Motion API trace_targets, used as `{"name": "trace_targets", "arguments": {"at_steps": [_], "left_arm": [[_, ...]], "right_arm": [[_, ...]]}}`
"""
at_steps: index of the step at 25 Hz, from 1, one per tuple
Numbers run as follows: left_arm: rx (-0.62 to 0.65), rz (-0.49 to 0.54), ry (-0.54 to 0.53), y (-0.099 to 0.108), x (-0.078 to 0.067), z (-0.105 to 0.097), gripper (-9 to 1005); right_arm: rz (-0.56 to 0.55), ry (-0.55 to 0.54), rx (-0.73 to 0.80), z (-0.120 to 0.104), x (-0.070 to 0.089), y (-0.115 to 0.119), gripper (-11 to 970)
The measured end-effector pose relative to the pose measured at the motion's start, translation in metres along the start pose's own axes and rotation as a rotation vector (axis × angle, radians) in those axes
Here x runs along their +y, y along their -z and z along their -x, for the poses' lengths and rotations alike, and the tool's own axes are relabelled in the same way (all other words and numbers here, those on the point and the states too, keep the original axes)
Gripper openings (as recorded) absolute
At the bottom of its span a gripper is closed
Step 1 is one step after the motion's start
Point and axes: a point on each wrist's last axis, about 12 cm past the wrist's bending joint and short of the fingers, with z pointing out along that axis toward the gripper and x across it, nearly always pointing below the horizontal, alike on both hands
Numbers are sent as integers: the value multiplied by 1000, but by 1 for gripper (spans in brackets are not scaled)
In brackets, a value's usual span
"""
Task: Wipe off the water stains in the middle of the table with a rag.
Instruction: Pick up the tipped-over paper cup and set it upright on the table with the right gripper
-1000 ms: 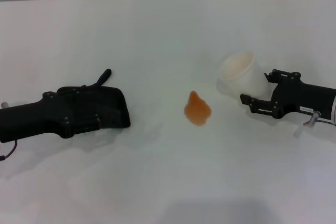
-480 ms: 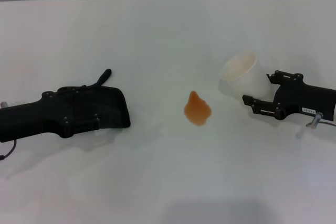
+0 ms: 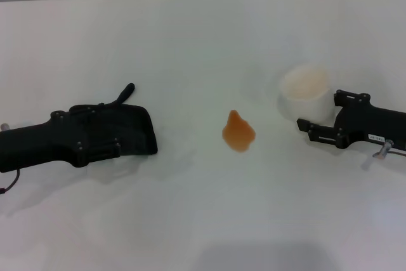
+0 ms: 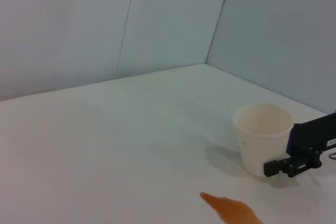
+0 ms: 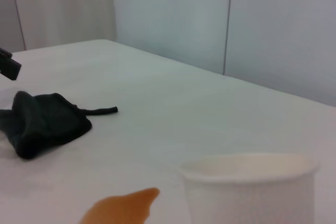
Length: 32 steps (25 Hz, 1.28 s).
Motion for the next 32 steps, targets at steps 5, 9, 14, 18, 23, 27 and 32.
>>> {"name": "trace_targets", "arguments": {"at_steps": [5, 9, 14, 18, 23, 27, 32], "left_arm": [[0, 0, 0, 0, 0, 0, 756], [0, 1, 1, 0, 0, 0, 755], [1, 2, 0, 1, 0, 0, 755], [1, 2, -1, 1, 1, 0, 755], [0, 2, -1, 1, 1, 0, 755], [0, 2, 0, 1, 1, 0, 755], [0, 2, 0, 1, 1, 0, 755]], "right_arm": [[-4, -4, 5, -2, 0, 1, 721], [4, -2, 6, -2, 1, 1, 721], [5, -1, 11, -4, 1, 2, 721], [1, -2, 9, -4, 1, 4, 722], [5, -17, 7, -2, 1, 3, 722], [35, -9, -12, 3, 1, 4, 806], [46, -18, -10, 4, 0, 7, 846]]}}
